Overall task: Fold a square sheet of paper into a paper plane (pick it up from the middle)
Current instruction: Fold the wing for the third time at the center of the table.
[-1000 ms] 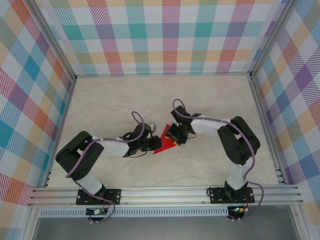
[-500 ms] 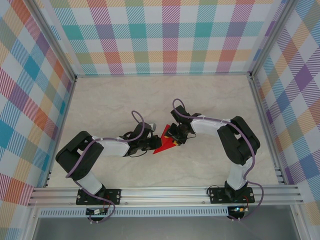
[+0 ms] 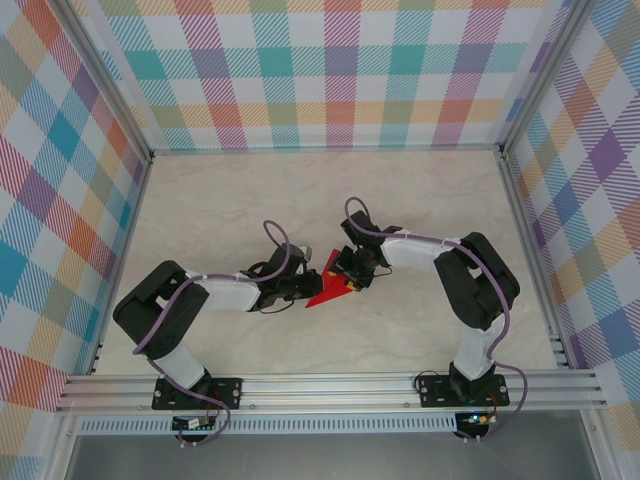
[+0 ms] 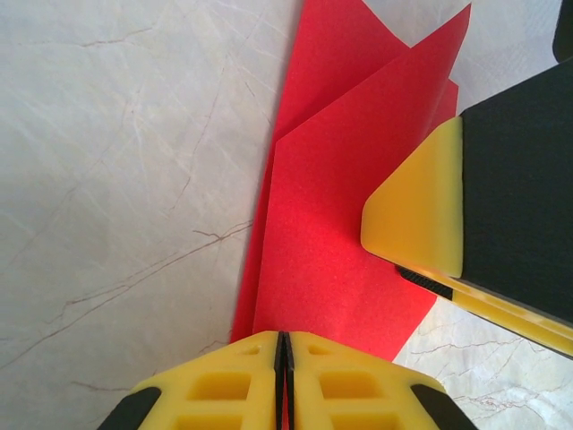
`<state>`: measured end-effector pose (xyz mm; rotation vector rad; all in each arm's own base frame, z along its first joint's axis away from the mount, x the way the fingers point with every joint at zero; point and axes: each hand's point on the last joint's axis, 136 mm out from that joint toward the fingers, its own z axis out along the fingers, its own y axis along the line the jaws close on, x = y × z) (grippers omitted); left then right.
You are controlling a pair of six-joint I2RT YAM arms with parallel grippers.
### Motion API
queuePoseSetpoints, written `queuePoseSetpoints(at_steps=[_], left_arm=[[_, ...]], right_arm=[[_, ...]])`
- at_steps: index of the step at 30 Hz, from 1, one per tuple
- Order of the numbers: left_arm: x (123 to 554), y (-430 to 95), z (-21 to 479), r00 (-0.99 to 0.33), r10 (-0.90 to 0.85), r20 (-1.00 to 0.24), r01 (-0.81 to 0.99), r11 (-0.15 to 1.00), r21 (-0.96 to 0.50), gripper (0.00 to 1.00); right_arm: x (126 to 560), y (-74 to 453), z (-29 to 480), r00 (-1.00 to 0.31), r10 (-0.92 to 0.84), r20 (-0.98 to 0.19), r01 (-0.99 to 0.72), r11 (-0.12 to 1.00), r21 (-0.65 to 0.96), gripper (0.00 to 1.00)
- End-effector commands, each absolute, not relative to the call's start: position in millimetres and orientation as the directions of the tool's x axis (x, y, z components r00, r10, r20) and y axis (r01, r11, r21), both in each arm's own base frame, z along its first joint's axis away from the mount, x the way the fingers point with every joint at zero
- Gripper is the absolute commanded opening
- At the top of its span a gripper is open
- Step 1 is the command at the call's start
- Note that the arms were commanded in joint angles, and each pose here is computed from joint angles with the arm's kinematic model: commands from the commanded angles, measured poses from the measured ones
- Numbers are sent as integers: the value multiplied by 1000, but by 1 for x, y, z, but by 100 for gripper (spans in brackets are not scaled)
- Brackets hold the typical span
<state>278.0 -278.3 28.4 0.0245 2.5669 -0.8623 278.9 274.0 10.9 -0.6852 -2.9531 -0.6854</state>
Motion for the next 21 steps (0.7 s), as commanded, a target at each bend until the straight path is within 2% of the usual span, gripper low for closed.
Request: queuePoseSetpoints(at_steps=[1,9,21], left_arm=[[284,-274,24,-908,-124,-400,130,823,-553,11],[282,-274,18,-915,-117,-387,125,829,-546,8],[284,-269,16,-913,-125,-390,109,844,-525,7]], right_arm=[[219,195,-61,-854,492,168,498,867,-7,49],[219,194,-61,-853,494,169,500,866,-9,46],[223,200,-62,-859,477,185,486,874,1,49]])
